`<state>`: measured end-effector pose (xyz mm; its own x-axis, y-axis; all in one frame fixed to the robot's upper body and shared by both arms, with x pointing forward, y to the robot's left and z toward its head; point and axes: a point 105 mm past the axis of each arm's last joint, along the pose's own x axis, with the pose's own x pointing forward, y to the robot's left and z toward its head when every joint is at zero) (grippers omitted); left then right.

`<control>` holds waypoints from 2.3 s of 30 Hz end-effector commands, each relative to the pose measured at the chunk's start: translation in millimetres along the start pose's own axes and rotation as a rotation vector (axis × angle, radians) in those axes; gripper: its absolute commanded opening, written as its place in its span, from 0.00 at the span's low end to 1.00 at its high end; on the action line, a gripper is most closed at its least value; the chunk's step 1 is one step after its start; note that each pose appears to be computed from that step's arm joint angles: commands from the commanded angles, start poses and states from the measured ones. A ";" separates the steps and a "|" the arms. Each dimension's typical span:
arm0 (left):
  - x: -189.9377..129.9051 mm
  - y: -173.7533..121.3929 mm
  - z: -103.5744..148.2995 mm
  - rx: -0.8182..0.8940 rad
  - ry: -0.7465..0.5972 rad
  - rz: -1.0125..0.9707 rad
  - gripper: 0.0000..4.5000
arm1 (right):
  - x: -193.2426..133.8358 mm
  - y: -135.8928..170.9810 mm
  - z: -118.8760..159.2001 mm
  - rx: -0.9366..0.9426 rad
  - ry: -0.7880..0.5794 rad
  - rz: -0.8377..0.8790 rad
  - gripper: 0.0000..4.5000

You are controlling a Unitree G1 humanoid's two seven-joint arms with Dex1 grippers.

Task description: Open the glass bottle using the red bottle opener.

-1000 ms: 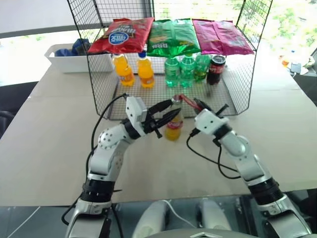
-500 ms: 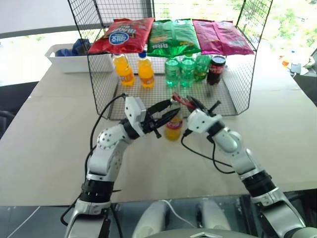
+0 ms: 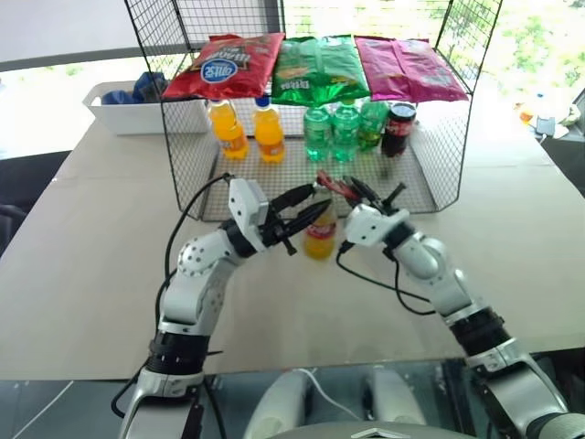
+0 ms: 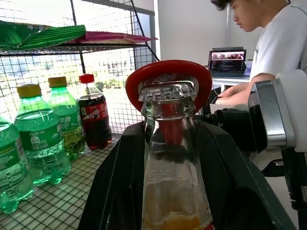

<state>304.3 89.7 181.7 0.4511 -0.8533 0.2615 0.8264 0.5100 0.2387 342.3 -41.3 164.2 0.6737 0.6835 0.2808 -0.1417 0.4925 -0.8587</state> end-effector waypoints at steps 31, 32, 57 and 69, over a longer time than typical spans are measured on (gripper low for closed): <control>-0.5 -0.1 -11.8 -0.009 0.040 0.028 0.32 | 19.3 -119.3 16.2 -0.231 -0.143 -0.120 0.00; -0.9 -0.1 -11.7 -0.007 0.039 0.029 0.32 | 17.8 -115.3 13.7 -0.199 -0.131 -0.120 0.00; -6.8 1.2 -12.3 -0.003 0.049 0.036 0.98 | -11.5 -59.0 -18.6 0.185 0.081 -0.032 0.00; -28.0 -4.7 -9.8 -0.021 0.133 -0.058 0.98 | -59.1 18.1 -35.8 0.813 0.428 0.175 0.00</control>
<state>295.0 108.0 152.9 0.4513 -0.8874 0.0941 0.8646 0.4610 0.1998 328.3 -91.6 105.7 0.7808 0.5996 -0.1755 -0.6232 0.7278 -0.2863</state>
